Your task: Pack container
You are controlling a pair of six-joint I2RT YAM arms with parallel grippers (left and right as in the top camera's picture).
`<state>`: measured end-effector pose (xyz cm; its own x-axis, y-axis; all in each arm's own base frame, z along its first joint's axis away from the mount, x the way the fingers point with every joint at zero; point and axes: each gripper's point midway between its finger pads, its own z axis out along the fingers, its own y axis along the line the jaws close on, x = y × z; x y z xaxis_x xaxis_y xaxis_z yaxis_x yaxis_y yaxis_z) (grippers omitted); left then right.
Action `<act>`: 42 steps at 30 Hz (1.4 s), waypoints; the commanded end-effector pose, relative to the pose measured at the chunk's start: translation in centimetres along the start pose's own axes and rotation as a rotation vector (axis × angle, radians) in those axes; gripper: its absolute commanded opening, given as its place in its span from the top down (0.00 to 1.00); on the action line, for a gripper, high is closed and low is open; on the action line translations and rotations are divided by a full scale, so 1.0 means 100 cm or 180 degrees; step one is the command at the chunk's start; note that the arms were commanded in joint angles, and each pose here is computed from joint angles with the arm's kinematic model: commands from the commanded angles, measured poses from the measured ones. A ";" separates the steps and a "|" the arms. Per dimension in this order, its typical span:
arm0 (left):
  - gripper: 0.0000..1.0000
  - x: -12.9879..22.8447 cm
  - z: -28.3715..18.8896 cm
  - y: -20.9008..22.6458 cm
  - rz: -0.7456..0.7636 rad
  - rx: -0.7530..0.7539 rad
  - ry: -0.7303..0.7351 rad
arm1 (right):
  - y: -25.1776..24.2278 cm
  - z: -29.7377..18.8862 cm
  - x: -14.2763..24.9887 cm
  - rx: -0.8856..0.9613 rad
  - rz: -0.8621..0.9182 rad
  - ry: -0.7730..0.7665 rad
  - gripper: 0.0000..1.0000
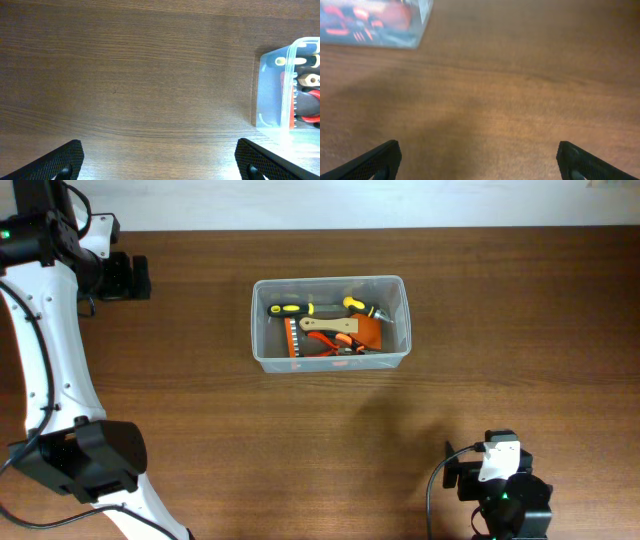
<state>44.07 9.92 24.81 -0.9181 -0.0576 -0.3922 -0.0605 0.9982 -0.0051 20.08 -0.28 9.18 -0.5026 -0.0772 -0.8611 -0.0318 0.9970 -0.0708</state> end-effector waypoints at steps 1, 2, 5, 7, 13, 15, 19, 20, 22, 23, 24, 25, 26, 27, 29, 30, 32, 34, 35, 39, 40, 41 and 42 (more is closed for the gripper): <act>0.01 -0.005 -0.020 -0.002 -0.0032 0.0004 -0.0166 | -0.005 0.002 0.004 0.0083 -0.0008 0.0015 0.01; 0.01 -0.005 -0.020 -0.002 -0.0032 0.0004 -0.0166 | -0.005 0.002 0.004 0.0084 -0.0008 0.0015 0.01; 0.01 -0.005 -0.020 -0.002 -0.0032 0.0004 -0.0166 | -0.005 0.002 0.004 0.0083 -0.0008 0.0015 0.01; 0.01 -0.005 -0.020 -0.002 -0.0032 0.0004 -0.0166 | -0.005 0.002 0.004 0.0083 -0.0008 0.0016 0.01; 0.01 -0.006 -0.029 -0.005 -0.0008 0.0002 -0.0229 | -0.005 0.002 0.004 0.0083 -0.0008 0.0016 0.01; 0.01 -0.007 -0.049 -0.015 0.0057 0.0004 -0.0369 | -0.005 0.002 0.004 0.0083 -0.0008 0.0016 0.01; 0.01 -0.005 -0.109 -0.049 0.0286 0.0051 -0.0792 | -0.005 0.002 0.004 0.0083 -0.0008 0.0016 0.01; 0.01 -0.002 -0.122 -0.058 0.0352 0.0075 -0.0886 | -0.005 0.002 0.004 0.0083 -0.0008 0.0016 0.01; 0.01 0.007 -0.146 -0.078 0.0489 0.0140 -0.1033 | -0.005 0.002 0.005 0.0083 -0.0008 0.0017 0.01; 0.01 0.015 -0.156 -0.087 0.0552 0.0175 -0.1077 | -0.005 0.002 0.004 0.0083 -0.0008 0.0016 0.01; 0.01 0.025 -0.164 -0.094 0.0605 0.0206 -0.1105 | -0.005 0.002 0.004 0.0083 -0.0008 0.0016 0.01; 0.01 0.037 -0.170 -0.099 0.0647 0.0233 -0.1115 | -0.005 0.002 0.005 0.0083 -0.0008 0.0017 0.01; 0.01 0.049 -0.174 -0.102 0.0672 0.0249 -0.1118 | -0.005 0.002 0.004 0.0083 -0.0008 0.0016 0.01; 0.01 0.063 -0.178 -0.103 0.0688 0.0261 -0.1105 | -0.005 0.002 0.004 0.0083 -0.0008 0.0016 0.01; 0.01 0.087 -0.182 -0.102 0.0693 0.0253 -0.1131 | -0.005 0.002 0.004 0.0083 -0.0008 0.0016 0.01; 0.01 0.093 -0.185 -0.101 0.0703 0.0232 -0.1244 | -0.005 0.002 0.005 0.0083 -0.0008 0.0017 0.01; 0.01 0.105 -0.189 -0.100 0.0707 0.0219 -0.1469 | -0.005 0.002 0.004 0.0083 -0.0008 0.0016 0.01; 0.01 0.118 -0.190 -0.100 0.0712 0.0203 -0.1710 | -0.005 0.002 0.004 0.0083 -0.0008 0.0016 0.01; 0.01 0.123 -0.191 -0.099 0.0713 0.0194 -0.1841 | -0.005 0.002 0.004 0.0083 -0.0008 0.0016 0.01; 0.01 0.137 -0.190 -0.100 0.0729 0.0160 -0.2502 | -0.005 0.002 0.005 0.0083 -0.0008 0.0017 0.01; 0.01 0.138 -0.189 -0.101 0.0742 0.0161 -0.2685 | -0.005 0.002 0.004 0.0083 -0.0008 0.0016 0.01; 0.01 0.140 -0.187 -0.102 0.0756 0.0162 -0.2853 | -0.005 0.002 0.004 0.0083 -0.0008 0.0016 0.01; 0.01 0.143 -0.183 -0.104 0.0772 0.0170 -0.3000 | -0.005 0.002 0.004 0.0083 -0.0008 0.0016 0.01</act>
<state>25.15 -1.31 38.00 -0.2405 0.1700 -0.9556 0.1208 0.9821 0.1443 20.05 -0.40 8.75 -0.5117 -0.0773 -0.8557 -0.0265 0.9969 -0.0742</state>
